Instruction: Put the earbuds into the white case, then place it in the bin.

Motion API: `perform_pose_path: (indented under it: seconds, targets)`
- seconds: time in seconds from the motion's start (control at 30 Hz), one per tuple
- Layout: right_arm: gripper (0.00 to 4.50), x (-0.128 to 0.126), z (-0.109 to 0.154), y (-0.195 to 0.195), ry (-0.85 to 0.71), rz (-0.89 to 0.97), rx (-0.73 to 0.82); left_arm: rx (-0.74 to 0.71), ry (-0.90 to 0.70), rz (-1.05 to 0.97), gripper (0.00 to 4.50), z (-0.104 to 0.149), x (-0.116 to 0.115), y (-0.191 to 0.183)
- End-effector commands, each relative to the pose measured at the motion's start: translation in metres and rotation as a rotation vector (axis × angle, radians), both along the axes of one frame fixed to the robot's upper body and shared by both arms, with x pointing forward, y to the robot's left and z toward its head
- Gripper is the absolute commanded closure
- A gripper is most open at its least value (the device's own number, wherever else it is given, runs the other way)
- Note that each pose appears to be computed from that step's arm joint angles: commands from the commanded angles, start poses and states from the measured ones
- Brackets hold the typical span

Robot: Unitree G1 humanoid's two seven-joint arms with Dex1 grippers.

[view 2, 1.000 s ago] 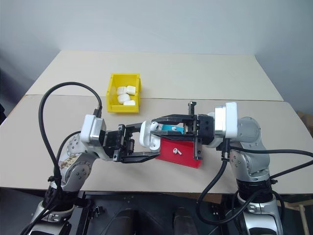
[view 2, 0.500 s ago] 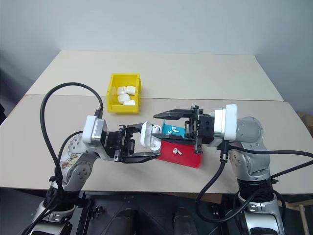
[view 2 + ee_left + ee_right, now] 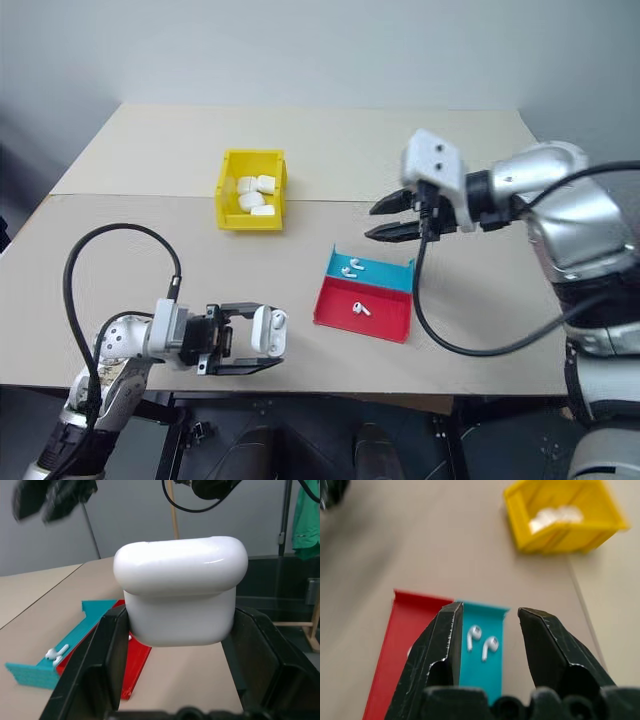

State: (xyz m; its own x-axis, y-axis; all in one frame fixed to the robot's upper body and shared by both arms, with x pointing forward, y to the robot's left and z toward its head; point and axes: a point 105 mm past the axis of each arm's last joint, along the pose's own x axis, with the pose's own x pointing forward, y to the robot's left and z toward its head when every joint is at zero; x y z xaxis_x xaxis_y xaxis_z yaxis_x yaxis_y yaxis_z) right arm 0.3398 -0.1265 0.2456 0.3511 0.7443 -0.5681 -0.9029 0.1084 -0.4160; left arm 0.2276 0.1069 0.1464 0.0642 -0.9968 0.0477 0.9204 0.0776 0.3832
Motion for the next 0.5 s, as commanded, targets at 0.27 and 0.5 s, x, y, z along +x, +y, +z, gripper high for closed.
perform_pose_path:
  seconds: [0.27, 0.5]
  targets:
    - [2.32, 0.055, -0.037, 0.023, -0.040, -0.037, -0.413, -0.040, -0.055, 0.029, 1.73, 0.003, 0.001, -0.013]
    - [2.32, 0.062, -0.049, 0.041, 0.025, -0.040, -0.411, -0.034, -0.048, 0.047, 1.73, 0.001, 0.000, -0.016]
